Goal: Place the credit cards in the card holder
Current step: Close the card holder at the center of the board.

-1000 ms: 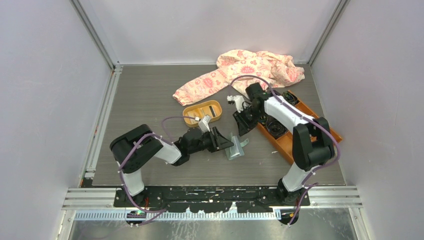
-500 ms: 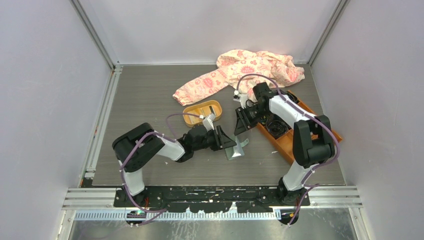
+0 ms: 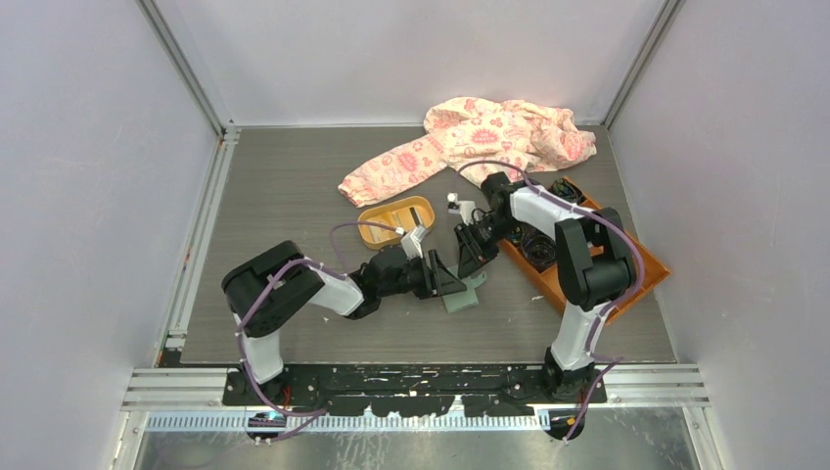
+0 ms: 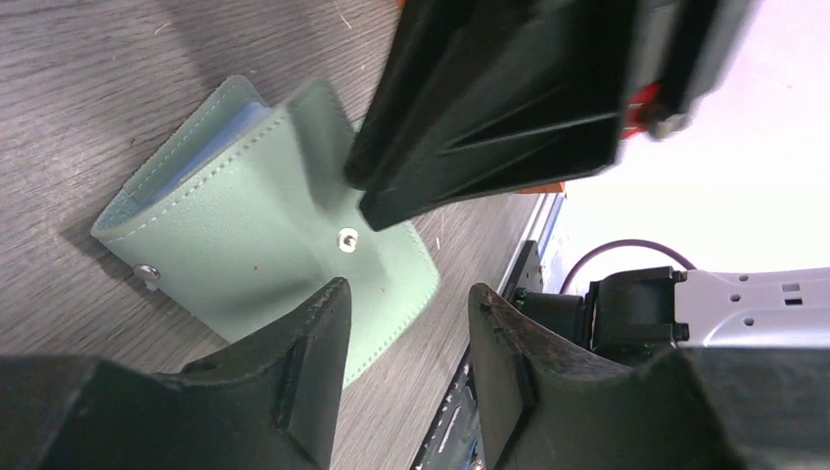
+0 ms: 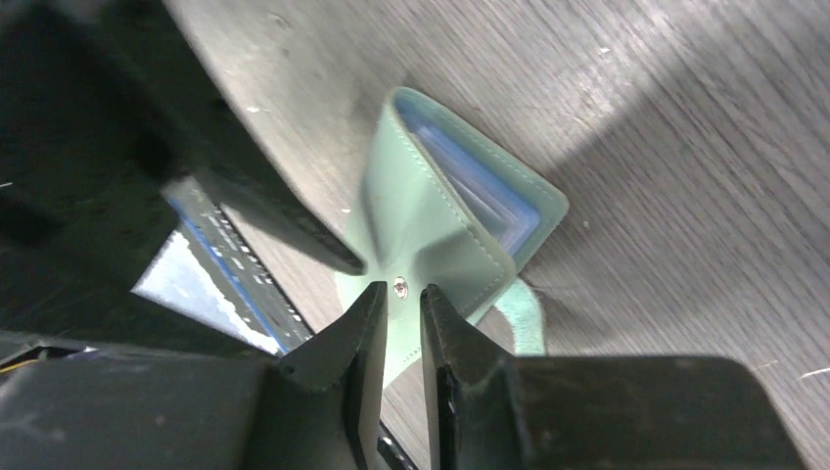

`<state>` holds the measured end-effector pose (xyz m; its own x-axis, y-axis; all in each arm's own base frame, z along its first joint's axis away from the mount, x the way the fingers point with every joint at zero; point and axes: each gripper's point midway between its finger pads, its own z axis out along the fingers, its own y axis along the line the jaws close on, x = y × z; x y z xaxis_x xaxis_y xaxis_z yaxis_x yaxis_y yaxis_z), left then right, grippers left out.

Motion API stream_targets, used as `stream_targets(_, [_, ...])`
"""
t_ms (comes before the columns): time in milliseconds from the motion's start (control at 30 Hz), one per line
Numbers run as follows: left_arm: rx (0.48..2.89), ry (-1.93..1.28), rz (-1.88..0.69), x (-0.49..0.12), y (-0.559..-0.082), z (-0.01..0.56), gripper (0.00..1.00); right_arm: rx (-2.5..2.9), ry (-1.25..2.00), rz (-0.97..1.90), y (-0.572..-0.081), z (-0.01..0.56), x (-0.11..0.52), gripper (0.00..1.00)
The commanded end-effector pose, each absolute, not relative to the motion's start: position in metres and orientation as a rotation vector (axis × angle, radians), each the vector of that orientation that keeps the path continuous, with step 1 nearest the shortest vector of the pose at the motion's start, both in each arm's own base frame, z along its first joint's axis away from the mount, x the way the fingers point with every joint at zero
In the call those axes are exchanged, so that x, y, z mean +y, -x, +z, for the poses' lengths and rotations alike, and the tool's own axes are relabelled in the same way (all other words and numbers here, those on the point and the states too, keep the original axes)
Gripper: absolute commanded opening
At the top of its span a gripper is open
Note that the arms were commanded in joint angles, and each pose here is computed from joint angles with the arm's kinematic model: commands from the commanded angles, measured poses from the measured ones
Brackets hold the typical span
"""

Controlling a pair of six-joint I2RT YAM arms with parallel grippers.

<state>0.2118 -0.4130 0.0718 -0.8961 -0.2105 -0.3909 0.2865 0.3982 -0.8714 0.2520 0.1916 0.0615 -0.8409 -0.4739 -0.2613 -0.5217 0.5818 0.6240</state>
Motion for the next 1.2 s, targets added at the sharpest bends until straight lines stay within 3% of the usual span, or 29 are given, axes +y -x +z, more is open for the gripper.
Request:
stream_targets(0, [2.085,-0.144,-1.533,-0.412,-0.211,0.106,0.47,2.818,0.969,0.885,-0.257,0.044,0.176,0.24])
stream_targets(133, [2.042,-0.203,-1.385,-0.392,-0.216,0.108,0.38,2.851,0.999,0.817,-0.258,0.034,0.170,0.23])
stream_targets(233, [2.045,-0.295,-1.212,-0.374,-0.221,0.101,0.36,2.818,1.030,0.794,-0.260,0.039,0.169,0.23])
stream_targets(433, [2.027,-0.529,-1.129,-0.358,-0.231,0.097,0.47,2.555,1.122,0.813,-0.266,0.081,0.179,0.23])
stream_targets(633, [2.079,-0.597,-1.198,-0.354,-0.253,0.083,0.51,2.150,1.233,0.748,-0.263,0.136,0.184,0.25])
stream_targets(667, [2.088,-0.619,-1.177,-0.355,-0.256,0.081,0.51,2.073,1.252,0.726,-0.262,0.144,0.184,0.29])
stream_targets(800, [2.095,-0.702,-1.155,-0.362,-0.261,0.075,0.54,1.852,1.333,0.776,-0.242,0.149,0.184,0.81])
stream_targets(833, [2.086,-0.721,-1.155,-0.364,-0.263,0.074,0.54,1.833,1.368,0.839,-0.233,0.144,0.184,0.86])
stream_targets(1067, [2.092,-0.836,-1.200,-0.380,-0.266,0.062,0.54,1.877,1.472,0.985,-0.217,0.140,0.180,0.82])
stream_targets(1167, [2.089,-0.862,-1.227,-0.387,-0.267,0.058,0.49,1.899,1.463,0.979,-0.219,0.137,0.179,0.81])
